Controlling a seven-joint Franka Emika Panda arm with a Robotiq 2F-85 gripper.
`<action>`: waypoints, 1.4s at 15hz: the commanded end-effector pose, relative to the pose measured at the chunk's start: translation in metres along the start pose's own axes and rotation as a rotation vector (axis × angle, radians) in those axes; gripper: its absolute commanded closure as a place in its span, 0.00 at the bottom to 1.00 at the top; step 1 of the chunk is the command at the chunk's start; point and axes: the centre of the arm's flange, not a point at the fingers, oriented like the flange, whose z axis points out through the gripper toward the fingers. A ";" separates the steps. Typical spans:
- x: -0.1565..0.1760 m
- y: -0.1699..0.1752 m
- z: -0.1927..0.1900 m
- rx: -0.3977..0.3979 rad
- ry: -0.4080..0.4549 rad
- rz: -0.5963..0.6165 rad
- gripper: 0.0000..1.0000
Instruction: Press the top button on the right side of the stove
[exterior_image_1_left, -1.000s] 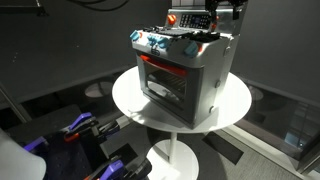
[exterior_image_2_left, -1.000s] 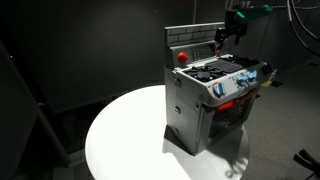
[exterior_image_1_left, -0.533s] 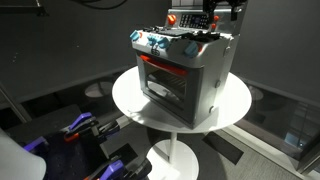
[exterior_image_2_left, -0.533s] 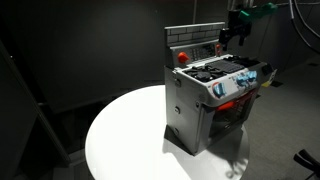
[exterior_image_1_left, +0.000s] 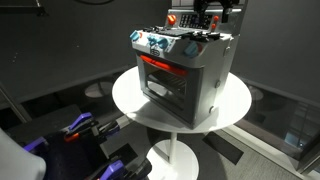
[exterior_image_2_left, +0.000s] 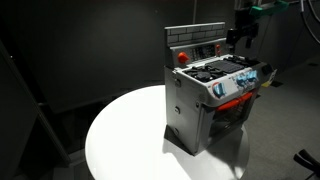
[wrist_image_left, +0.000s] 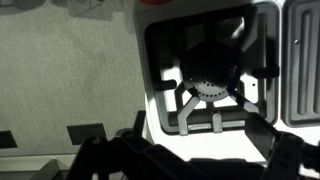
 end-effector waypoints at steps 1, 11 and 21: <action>-0.038 0.012 -0.010 0.059 -0.039 -0.056 0.00; -0.124 0.023 -0.021 0.065 -0.122 -0.082 0.00; -0.190 0.029 -0.021 0.086 -0.018 -0.084 0.00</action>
